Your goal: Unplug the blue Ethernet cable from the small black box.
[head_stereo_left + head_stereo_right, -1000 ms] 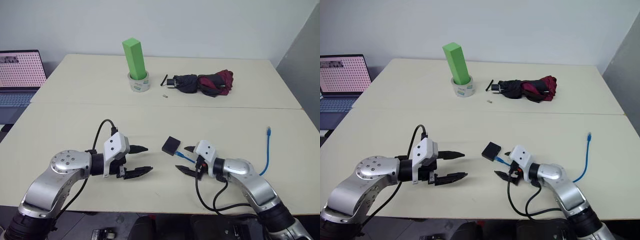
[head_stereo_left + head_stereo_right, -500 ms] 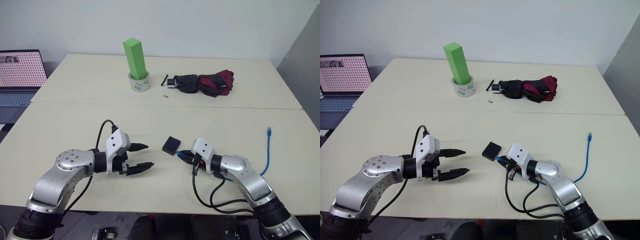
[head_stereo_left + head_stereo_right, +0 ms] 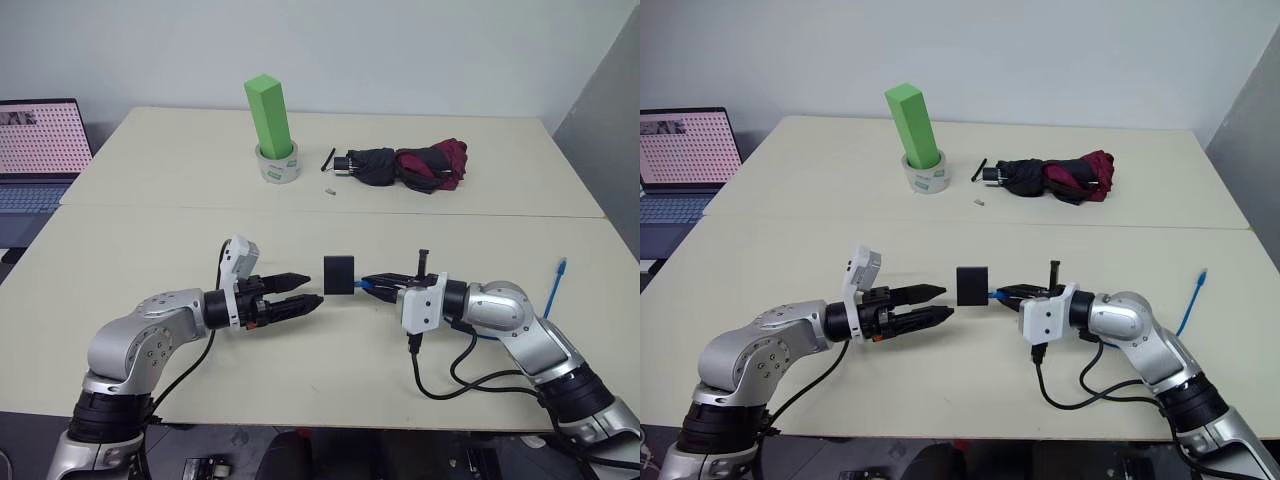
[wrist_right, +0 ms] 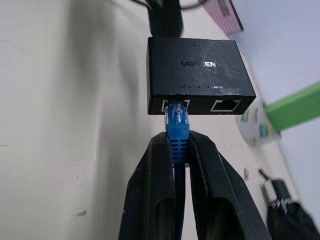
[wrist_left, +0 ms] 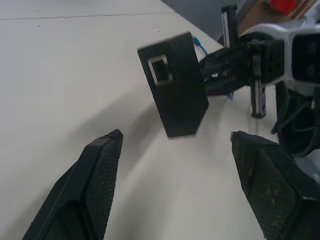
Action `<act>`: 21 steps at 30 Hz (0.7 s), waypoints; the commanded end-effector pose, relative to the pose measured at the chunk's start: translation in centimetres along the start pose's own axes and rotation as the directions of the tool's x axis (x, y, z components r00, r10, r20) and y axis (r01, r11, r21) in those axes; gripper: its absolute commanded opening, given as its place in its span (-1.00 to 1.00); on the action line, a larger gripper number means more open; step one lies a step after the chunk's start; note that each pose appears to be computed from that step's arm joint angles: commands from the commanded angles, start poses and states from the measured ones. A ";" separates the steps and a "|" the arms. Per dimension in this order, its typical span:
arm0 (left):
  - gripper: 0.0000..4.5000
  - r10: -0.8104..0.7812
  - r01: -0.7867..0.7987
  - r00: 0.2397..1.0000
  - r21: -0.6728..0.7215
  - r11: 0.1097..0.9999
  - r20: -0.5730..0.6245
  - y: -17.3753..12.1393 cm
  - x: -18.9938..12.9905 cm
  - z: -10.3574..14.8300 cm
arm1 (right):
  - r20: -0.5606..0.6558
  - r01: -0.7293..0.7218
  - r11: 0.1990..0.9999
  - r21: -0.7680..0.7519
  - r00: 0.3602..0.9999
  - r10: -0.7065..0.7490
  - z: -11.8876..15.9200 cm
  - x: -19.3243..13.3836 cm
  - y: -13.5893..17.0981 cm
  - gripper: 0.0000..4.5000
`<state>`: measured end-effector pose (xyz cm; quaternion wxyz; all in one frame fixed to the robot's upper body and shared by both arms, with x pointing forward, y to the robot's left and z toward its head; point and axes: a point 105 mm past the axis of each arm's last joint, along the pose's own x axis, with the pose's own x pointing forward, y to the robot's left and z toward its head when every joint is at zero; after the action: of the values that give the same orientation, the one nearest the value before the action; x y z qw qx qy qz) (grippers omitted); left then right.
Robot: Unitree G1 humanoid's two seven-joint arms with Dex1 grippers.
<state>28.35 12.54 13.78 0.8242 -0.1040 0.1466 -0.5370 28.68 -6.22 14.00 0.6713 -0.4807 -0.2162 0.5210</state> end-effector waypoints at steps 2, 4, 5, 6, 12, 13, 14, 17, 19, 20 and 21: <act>0.62 -0.050 0.052 0.995 -0.025 0.998 0.081 -0.7 0.8 1.8 | 0.082 0.007 0.992 -0.126 0.997 0.004 1.7 0.2 -0.7 -0.94; 0.62 -0.067 0.071 0.993 -0.038 0.997 0.095 -0.9 1.1 1.9 | 0.094 0.008 0.990 -0.138 0.996 0.005 1.9 0.3 -0.8 -0.94; 0.62 -0.076 0.081 0.992 -0.042 0.996 0.101 -1.0 1.1 1.9 | 0.101 0.013 0.990 -0.143 0.995 0.002 2.0 0.3 -0.8 -0.94; 0.55 -0.082 0.088 0.990 -0.050 0.995 0.112 -1.1 1.2 2.0 | 0.106 0.016 0.989 -0.149 0.994 0.000 2.1 0.4 -0.9 -0.94; 0.01 -0.122 0.134 0.982 -0.072 0.988 0.146 -1.7 1.0 2.3 | 0.121 0.046 0.986 -0.161 0.992 -0.026 2.1 0.3 -1.4 -0.94; -0.11 -0.124 0.136 0.981 -0.074 0.988 0.148 -1.7 0.9 2.3 | 0.122 0.051 0.986 -0.161 0.992 -0.031 2.1 0.2 -1.5 -0.94; -0.19 -0.126 0.139 0.981 -0.076 0.987 0.150 -1.7 0.9 2.4 | 0.124 0.055 0.985 -0.166 0.992 -0.035 2.1 0.2 -1.6 -0.94; -0.43 -0.133 0.147 0.979 -0.085 0.985 0.154 -1.8 0.8 2.4 | 0.139 0.070 0.981 -0.180 0.989 -0.045 2.2 0.2 -1.8 -0.94; -0.63 -0.137 0.152 0.978 -0.089 0.984 0.157 -1.8 0.8 2.5 | 0.157 0.083 0.978 -0.189 0.986 -0.053 2.5 0.2 -2.0 -0.94; -0.65 -0.139 0.155 0.978 -0.089 0.984 0.157 -1.8 0.9 2.5 | 0.161 0.077 0.978 -0.194 0.986 -0.045 2.5 0.3 -2.0 -0.94; -0.65 -0.142 0.157 0.977 -0.090 0.984 0.156 -1.9 0.9 2.5 | 0.160 0.050 0.979 -0.198 0.987 -0.018 2.5 0.4 -1.7 -0.94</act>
<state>27.99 10.96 15.67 0.7851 -0.1991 0.1198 -0.5741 28.05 -5.33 14.84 0.6246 -0.4978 -0.2897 0.5274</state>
